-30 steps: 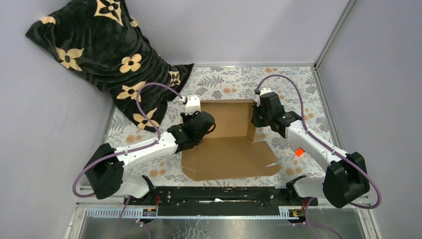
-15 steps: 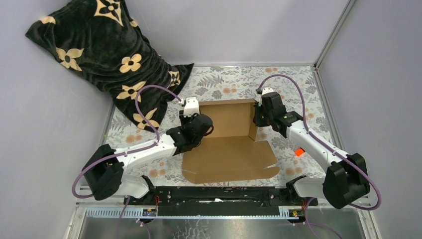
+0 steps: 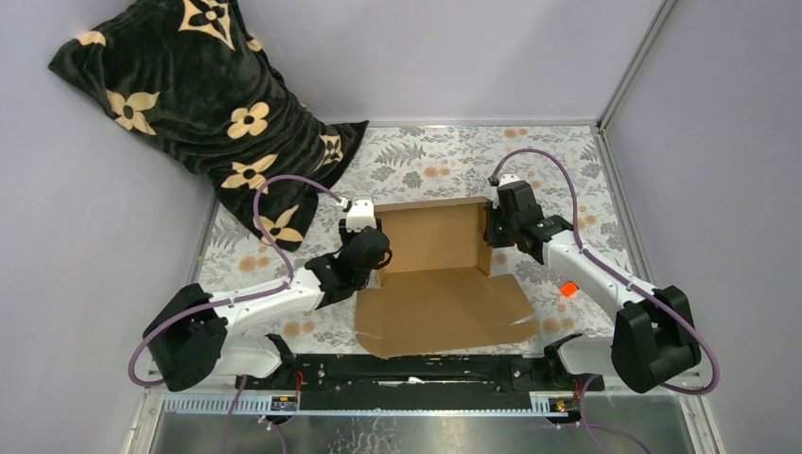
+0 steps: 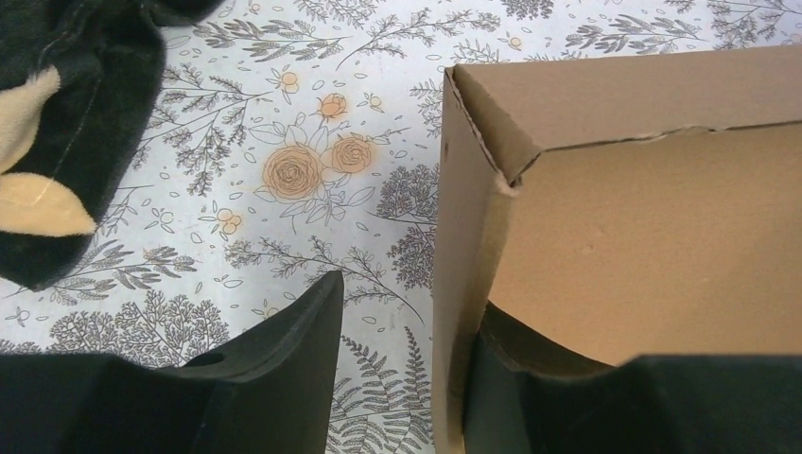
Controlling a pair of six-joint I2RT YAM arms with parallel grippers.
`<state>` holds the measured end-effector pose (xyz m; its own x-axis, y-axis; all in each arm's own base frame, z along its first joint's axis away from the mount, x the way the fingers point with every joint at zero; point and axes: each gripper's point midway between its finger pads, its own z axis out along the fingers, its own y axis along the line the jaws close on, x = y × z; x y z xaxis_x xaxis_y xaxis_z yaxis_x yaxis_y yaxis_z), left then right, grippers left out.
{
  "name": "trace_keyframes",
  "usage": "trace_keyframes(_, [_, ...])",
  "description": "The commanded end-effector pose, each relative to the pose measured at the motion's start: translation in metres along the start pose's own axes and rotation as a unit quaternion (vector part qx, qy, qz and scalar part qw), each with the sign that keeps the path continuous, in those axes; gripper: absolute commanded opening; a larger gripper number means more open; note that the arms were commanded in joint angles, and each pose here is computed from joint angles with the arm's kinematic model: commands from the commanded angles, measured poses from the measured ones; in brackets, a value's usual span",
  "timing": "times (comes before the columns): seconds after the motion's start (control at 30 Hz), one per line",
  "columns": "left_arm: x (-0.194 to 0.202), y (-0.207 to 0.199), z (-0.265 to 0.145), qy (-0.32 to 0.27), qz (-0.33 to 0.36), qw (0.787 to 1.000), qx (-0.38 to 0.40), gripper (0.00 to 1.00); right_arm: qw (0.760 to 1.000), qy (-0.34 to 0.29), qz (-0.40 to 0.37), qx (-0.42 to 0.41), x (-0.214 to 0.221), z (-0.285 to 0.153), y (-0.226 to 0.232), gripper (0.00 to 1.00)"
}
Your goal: Fold the paper box
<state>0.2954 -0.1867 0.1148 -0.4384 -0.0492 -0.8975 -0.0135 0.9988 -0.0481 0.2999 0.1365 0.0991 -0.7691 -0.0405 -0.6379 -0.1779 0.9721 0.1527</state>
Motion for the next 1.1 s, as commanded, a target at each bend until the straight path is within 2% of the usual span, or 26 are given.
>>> trace_keyframes(0.0, [0.006, 0.019, 0.002, 0.001, 0.015, 1.000, -0.014, 0.51, 0.998, -0.041, 0.034, 0.037, -0.023, 0.001, -0.018, 0.00])
trace_keyframes(0.23, [0.017, 0.006, -0.002, 0.005, -0.019, 0.999, 0.038, 0.57, 0.997, -0.050, 0.042, 0.044, -0.031, 0.000, -0.020, 0.00])
trace_keyframes(0.53, [-0.009, 0.003, -0.022, -0.060, -0.066, 0.991, 0.097, 0.62, 0.997, -0.049, 0.050, 0.032, -0.040, 0.000, -0.014, 0.00])
trace_keyframes(0.8, [-0.034, 0.013, -0.025, -0.094, -0.079, 0.990, 0.064, 0.65, 0.997, -0.040, 0.055, 0.022, -0.046, 0.002, -0.007, 0.00])
trace_keyframes(1.07, [-0.043, 0.003, -0.022, -0.105, -0.087, 0.988, 0.077, 0.65, 0.997, -0.029, 0.059, 0.027, -0.045, 0.009, -0.008, 0.00])
